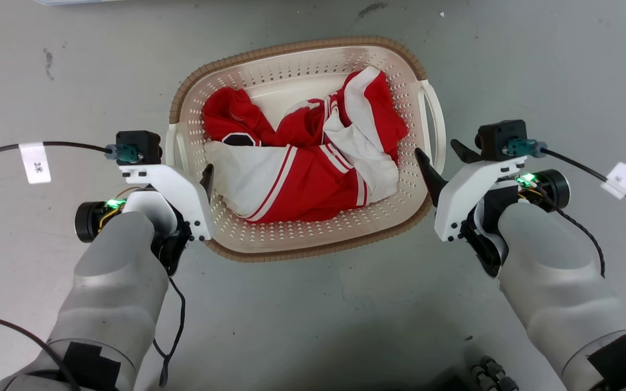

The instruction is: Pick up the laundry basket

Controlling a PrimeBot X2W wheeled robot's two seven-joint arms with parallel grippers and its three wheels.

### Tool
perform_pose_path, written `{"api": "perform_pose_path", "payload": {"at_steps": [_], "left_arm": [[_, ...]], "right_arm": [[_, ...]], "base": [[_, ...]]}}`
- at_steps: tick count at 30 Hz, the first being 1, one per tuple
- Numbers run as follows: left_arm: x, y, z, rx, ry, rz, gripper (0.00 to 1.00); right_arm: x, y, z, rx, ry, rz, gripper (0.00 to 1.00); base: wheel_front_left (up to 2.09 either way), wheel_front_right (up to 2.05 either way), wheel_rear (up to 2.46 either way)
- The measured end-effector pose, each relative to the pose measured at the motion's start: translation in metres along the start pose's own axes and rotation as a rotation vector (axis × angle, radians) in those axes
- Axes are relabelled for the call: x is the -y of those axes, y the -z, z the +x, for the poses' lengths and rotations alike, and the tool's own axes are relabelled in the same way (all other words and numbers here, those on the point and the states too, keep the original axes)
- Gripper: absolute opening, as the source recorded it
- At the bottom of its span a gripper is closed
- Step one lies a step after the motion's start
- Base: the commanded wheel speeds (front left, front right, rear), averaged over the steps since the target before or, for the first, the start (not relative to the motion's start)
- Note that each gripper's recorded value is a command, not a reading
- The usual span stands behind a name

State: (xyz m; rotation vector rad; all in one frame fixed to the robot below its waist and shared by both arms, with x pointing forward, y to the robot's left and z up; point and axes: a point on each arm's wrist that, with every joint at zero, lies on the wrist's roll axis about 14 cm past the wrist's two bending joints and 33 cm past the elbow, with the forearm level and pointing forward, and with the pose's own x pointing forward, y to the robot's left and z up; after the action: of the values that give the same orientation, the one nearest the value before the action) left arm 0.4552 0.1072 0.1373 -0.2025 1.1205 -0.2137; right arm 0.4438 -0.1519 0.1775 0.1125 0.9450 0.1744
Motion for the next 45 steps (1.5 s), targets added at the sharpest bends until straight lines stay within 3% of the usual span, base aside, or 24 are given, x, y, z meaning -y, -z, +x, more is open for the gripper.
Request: {"api": "perform_pose_path", "payload": {"at_steps": [6, 7, 8, 10, 30, 45], "left_arm": [[-0.006, 0.007, 0.003, -0.042, -0.010, -0.014, 0.98], [-0.006, 0.009, 0.004, -0.048, -0.010, -0.012, 0.43], [-0.006, 0.009, 0.004, -0.050, -0.009, -0.010, 0.00], [-0.005, 0.011, 0.005, -0.058, -0.006, -0.012, 0.00], [0.016, -0.001, -0.018, -0.094, 0.028, -0.004, 0.00], [0.040, -0.009, -0.078, -0.126, 0.049, -0.011, 0.00]], "right_arm": [[-0.004, 0.011, 0.006, -0.068, -0.012, 0.019, 1.00], [-0.004, 0.013, 0.007, -0.079, -0.012, 0.029, 0.49], [-0.005, 0.015, 0.007, -0.092, -0.014, 0.029, 0.27], [-0.007, 0.017, 0.008, -0.101, -0.020, 0.031, 0.00], [-0.007, 0.011, -0.012, -0.170, -0.026, 0.013, 0.00], [-0.014, 0.011, -0.070, -0.272, -0.011, 0.073, 0.00]], "base": [[0.00, 0.00, 0.00], [0.00, 0.00, 0.00], [0.00, 0.00, 0.00], [0.00, 0.00, 0.00], [0.00, 0.00, 0.00], [0.00, 0.00, 0.00]]}}
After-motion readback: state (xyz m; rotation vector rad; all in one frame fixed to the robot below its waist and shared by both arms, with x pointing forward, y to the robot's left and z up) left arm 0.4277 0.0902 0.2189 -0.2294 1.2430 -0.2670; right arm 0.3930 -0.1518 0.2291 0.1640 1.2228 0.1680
